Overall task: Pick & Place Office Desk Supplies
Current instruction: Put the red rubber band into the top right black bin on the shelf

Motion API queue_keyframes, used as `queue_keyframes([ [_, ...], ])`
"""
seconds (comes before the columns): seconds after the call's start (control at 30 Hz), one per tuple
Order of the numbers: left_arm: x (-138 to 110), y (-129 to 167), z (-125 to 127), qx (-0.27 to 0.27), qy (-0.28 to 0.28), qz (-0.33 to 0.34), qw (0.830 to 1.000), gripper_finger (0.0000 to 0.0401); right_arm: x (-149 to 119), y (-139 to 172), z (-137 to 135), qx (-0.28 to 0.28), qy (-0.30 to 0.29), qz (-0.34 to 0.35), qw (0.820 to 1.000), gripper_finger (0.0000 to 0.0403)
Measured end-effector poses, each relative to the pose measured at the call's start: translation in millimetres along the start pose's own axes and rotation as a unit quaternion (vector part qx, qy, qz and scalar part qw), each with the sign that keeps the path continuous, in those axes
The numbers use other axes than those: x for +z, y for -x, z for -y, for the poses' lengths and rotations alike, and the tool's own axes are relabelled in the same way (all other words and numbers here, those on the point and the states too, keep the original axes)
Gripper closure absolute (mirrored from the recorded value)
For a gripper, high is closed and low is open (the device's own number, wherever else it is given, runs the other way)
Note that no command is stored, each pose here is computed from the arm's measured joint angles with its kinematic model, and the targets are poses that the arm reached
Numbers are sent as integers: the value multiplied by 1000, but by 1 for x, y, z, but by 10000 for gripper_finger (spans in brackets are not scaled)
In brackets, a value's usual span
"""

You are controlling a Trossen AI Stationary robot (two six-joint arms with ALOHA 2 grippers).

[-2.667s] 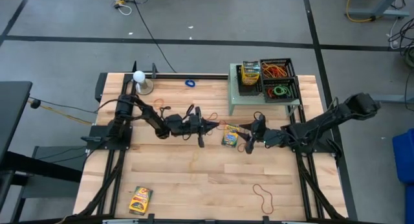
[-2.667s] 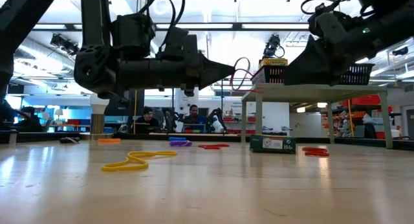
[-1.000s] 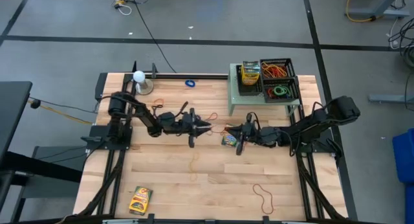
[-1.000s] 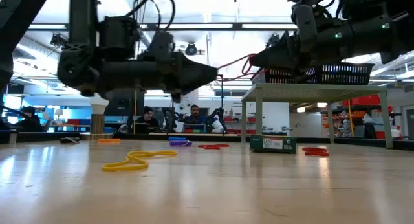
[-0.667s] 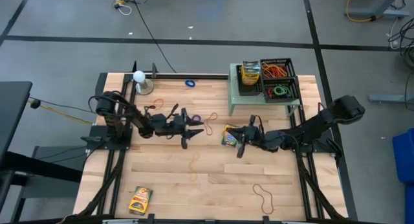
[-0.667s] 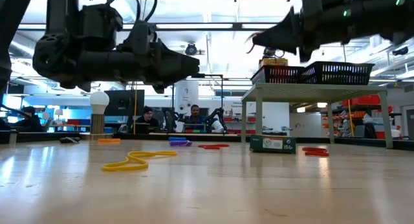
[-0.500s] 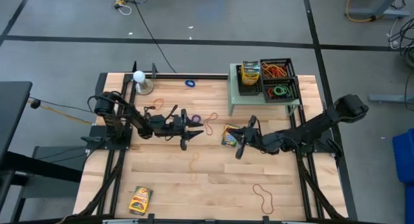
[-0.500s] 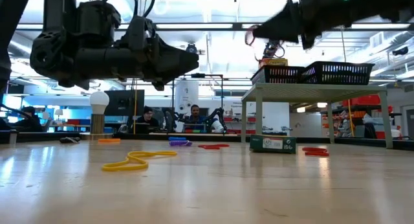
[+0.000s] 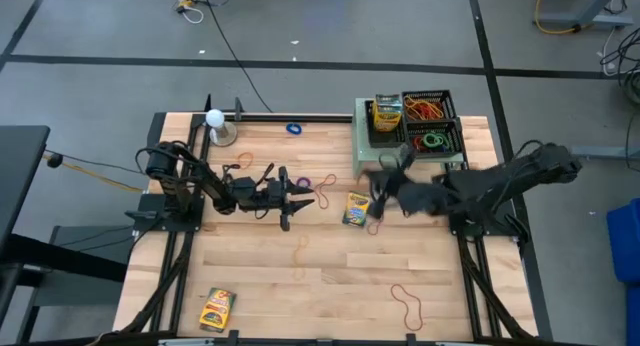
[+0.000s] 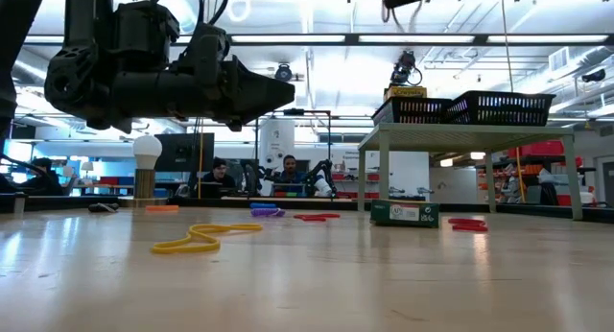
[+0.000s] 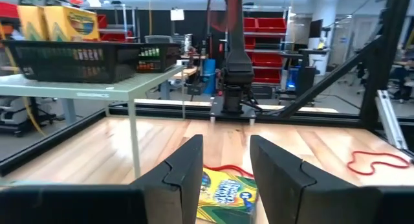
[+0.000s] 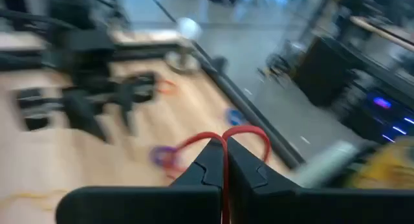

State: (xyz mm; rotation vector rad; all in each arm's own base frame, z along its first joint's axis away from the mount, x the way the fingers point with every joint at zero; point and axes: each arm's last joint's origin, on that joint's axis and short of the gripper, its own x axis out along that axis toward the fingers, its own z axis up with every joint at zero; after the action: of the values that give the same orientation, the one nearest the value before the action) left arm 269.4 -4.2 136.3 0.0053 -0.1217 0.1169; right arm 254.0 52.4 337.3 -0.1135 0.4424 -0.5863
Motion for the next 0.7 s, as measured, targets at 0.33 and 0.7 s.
queue_keyframes([
  [0.33, -1, 0, 0, 4, 17, -6, 1000, 266, 48, 8, 108, -159, -14, -125, 979, 397],
  [0.7, -1, 0, 0, 4, 26, -6, 1000, 266, 10, -15, 211, -291, -84, -302, 904, 397],
])
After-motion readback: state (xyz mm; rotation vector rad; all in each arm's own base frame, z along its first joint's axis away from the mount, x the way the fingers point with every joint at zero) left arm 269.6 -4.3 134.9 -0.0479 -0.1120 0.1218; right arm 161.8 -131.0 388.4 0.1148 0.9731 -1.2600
